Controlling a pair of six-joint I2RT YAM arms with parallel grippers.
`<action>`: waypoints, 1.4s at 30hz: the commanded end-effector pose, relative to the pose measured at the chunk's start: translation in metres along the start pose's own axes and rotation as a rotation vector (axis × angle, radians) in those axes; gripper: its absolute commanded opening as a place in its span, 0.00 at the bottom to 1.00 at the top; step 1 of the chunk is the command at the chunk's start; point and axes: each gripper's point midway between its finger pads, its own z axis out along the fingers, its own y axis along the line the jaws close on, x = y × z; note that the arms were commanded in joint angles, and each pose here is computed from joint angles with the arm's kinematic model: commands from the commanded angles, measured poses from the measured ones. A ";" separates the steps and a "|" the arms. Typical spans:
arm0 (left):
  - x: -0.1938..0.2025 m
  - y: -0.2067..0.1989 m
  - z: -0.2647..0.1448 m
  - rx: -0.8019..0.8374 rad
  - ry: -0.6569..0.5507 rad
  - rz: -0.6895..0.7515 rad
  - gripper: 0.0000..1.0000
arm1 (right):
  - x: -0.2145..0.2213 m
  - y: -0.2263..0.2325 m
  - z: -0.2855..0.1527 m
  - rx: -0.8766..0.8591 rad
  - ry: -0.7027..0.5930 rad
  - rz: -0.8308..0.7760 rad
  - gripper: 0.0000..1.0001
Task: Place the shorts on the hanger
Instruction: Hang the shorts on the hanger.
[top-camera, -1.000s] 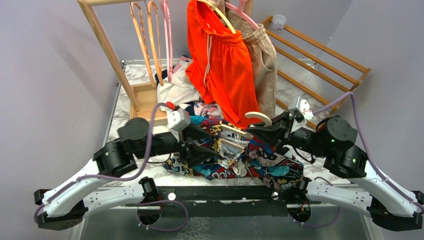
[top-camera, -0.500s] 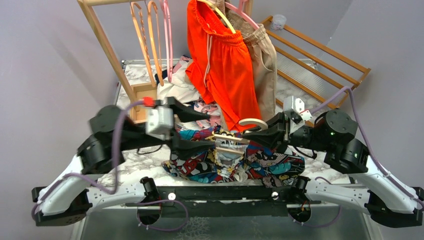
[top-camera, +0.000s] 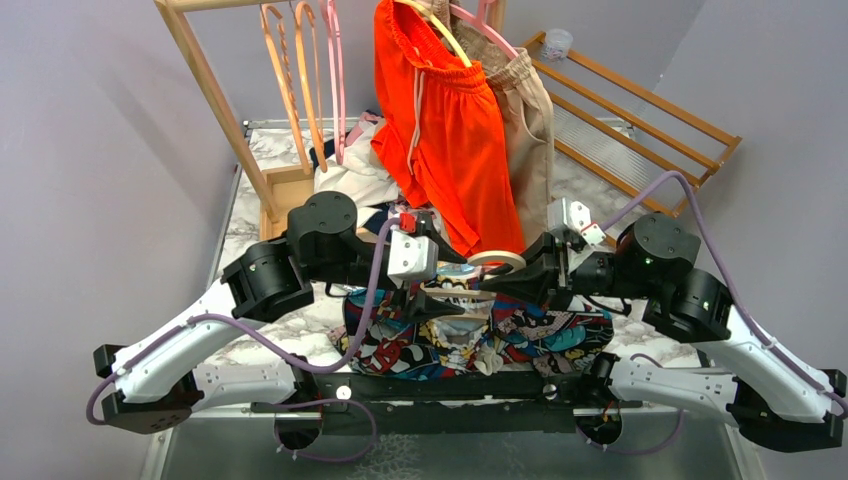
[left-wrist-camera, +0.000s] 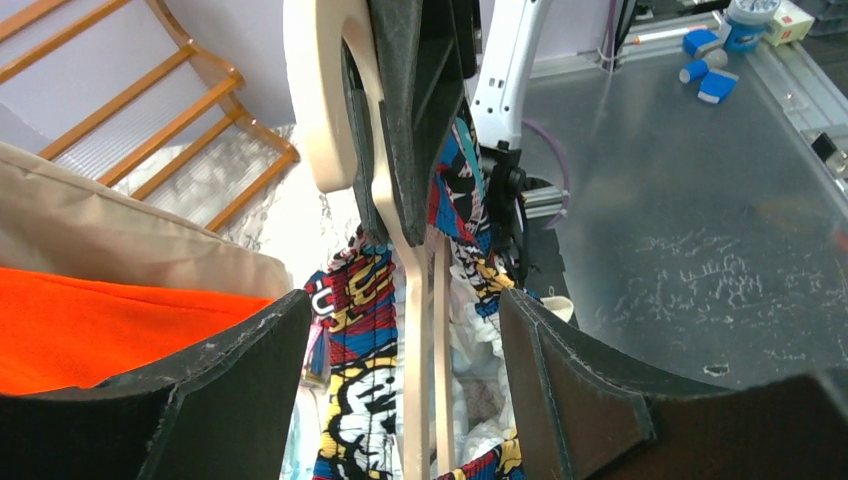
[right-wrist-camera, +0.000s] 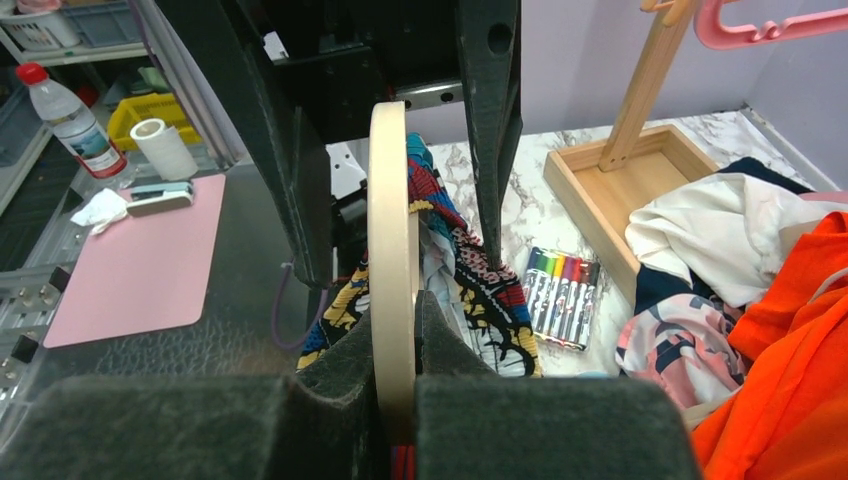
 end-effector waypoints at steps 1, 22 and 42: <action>0.016 -0.003 0.004 0.038 0.053 0.016 0.72 | -0.026 0.008 -0.004 -0.037 -0.072 -0.048 0.01; 0.053 0.015 0.011 -0.045 0.163 -0.002 0.00 | -0.024 0.003 0.003 -0.023 -0.055 -0.042 0.01; 0.017 0.020 -0.039 -0.234 0.060 0.033 0.00 | 0.008 -0.042 -0.024 0.258 0.079 -0.082 0.59</action>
